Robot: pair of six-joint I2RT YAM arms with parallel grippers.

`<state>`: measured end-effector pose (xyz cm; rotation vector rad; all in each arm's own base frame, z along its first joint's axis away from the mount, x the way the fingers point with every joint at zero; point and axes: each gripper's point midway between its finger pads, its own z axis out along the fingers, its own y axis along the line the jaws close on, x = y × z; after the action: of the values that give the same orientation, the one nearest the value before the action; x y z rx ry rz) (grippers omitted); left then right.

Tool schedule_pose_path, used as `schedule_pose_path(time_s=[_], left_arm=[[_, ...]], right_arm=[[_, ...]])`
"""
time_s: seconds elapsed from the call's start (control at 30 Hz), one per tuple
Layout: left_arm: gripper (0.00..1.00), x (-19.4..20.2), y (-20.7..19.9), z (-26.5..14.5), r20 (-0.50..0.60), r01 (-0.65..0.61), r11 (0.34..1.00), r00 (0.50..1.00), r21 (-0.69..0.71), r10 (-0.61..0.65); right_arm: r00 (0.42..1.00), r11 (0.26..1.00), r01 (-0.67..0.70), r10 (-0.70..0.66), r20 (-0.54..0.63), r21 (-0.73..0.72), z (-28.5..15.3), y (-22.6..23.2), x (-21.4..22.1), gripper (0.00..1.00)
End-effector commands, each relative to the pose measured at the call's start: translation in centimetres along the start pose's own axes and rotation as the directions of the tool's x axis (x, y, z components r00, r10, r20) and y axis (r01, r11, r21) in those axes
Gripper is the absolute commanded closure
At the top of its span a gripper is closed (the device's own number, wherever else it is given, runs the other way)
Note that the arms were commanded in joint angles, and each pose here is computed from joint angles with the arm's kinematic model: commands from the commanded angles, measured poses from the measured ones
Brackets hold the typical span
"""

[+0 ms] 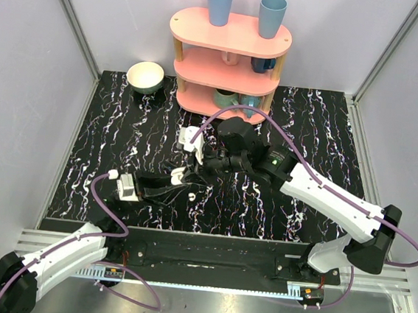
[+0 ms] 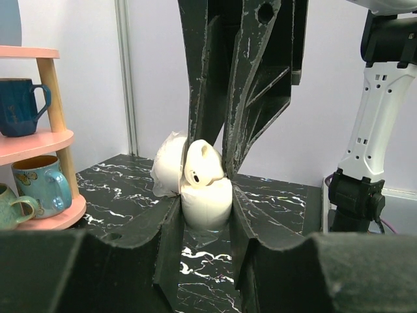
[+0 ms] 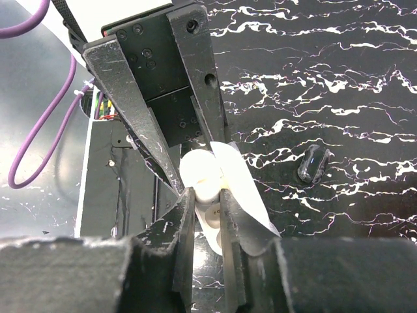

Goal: Insert the wireless bluetooth earbuds into the charging case
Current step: Insert the left earbud into the left side groove of the charging case, then adjust the left earbud in the left side groove of the charging case.

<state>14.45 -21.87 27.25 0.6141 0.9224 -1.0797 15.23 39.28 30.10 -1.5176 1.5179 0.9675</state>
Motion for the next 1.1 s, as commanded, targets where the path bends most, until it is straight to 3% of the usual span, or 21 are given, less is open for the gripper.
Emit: schedule_pose_path(time_s=[0.0,0.3,0.63,1.07], left_arm=[[1.00,-1.1,-1.7,-1.0,0.083,-0.058,0.996,0.995,0.069,0.053],[1.00,-0.7,-2.7,-0.9,0.059,-0.050,0.989,0.997,0.136,0.042],[1.00,-1.6,-3.4,-1.1,0.094,-0.075,0.984,0.994,0.164,0.060],[1.00,-1.9,-4.8,-1.1,0.099,-0.064,0.968,0.994,0.242,0.041]], right_arm=[[1.000,0.999,0.013,-0.013,0.007,0.038,-0.2,-0.5,-0.1,0.82],[0.999,0.999,0.042,-0.042,0.009,0.010,-0.3,-0.1,0.0,0.85],[0.989,0.997,0.056,-0.062,-0.136,-0.047,-0.1,0.1,2.6,0.85],[0.986,0.987,0.101,-0.116,-0.118,-0.125,-0.3,1.3,2.3,0.82]])
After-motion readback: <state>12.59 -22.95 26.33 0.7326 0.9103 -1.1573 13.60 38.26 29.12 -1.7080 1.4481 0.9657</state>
